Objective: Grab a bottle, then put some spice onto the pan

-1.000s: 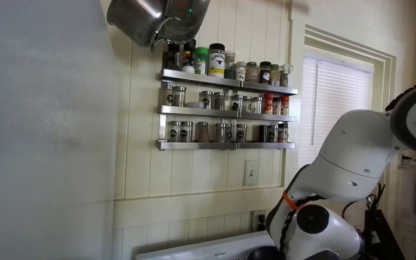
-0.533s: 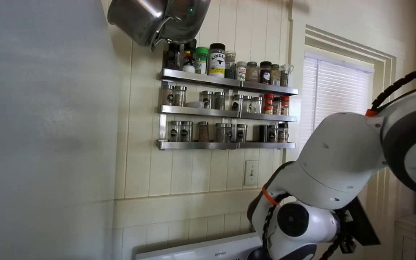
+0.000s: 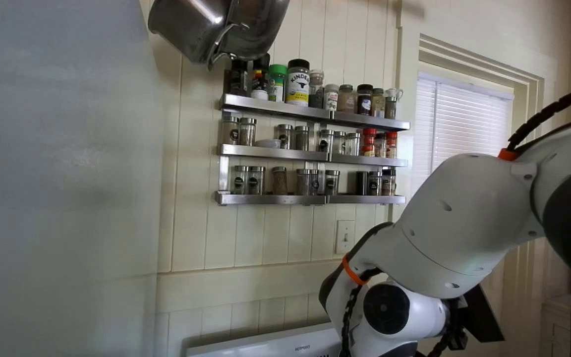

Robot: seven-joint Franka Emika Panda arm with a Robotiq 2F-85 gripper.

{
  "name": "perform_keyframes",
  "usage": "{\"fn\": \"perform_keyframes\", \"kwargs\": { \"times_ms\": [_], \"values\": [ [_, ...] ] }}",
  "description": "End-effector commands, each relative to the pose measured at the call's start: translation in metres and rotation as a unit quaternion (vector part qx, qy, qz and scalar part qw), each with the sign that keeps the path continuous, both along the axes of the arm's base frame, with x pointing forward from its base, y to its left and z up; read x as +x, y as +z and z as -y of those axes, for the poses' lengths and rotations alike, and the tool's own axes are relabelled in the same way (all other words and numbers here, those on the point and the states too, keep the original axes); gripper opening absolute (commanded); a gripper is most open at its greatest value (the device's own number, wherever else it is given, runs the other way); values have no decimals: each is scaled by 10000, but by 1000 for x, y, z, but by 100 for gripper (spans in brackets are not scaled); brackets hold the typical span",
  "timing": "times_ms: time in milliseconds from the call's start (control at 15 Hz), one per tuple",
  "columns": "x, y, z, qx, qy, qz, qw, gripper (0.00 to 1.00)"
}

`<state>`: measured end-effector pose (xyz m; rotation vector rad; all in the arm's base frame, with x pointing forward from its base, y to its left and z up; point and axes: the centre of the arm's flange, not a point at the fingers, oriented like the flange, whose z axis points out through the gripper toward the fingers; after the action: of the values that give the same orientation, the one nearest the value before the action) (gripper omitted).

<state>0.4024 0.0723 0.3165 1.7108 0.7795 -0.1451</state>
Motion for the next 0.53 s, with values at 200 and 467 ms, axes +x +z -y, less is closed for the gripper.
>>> {"fn": "perform_keyframes", "kwargs": {
  "times_ms": [200,467],
  "values": [
    [1,14,22,-172,103,218,9996,23],
    [10,11,31,221,-485,-594,9968,23]
  ]
}}
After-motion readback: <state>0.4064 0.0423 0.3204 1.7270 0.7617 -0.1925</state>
